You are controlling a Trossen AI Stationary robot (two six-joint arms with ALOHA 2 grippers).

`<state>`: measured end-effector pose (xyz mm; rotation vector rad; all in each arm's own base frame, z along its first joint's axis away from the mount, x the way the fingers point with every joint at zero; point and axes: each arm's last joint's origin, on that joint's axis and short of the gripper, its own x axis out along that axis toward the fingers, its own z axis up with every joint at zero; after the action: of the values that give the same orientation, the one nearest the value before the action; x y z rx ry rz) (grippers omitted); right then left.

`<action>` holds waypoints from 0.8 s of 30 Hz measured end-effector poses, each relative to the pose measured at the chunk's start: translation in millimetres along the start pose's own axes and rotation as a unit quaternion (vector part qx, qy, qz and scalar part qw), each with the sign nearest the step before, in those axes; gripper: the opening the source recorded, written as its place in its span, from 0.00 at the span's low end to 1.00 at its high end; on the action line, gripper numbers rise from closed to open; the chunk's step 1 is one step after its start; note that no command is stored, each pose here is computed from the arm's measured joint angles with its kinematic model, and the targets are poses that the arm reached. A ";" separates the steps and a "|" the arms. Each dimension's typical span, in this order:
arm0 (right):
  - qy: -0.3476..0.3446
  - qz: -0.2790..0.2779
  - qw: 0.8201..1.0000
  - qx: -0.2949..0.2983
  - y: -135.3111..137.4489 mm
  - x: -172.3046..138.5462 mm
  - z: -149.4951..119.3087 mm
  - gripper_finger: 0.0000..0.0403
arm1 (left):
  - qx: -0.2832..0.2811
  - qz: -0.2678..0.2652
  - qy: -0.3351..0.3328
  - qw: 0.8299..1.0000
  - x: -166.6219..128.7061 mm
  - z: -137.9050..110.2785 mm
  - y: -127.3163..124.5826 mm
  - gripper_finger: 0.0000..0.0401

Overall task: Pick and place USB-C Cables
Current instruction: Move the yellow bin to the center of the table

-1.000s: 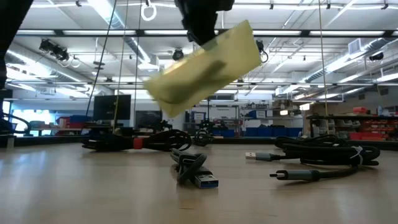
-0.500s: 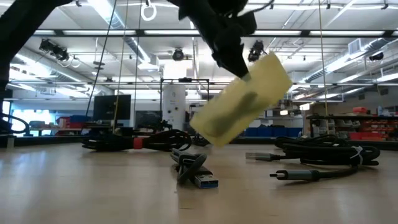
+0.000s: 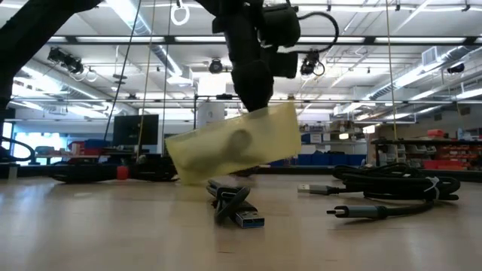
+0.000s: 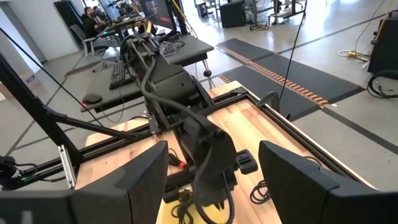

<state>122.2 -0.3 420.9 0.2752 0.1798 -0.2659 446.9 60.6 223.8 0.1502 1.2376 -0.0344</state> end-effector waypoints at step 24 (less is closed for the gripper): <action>0.000 0.000 1.000 0.001 0.0 -0.1 0.0 0.64 | -0.022 -0.019 -0.025 0.999 35.7 9.5 -6.0 0.01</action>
<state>122.1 -0.3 420.9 0.2772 0.1795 -0.2657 466.9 55.3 192.6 0.0878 1.1903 -0.0441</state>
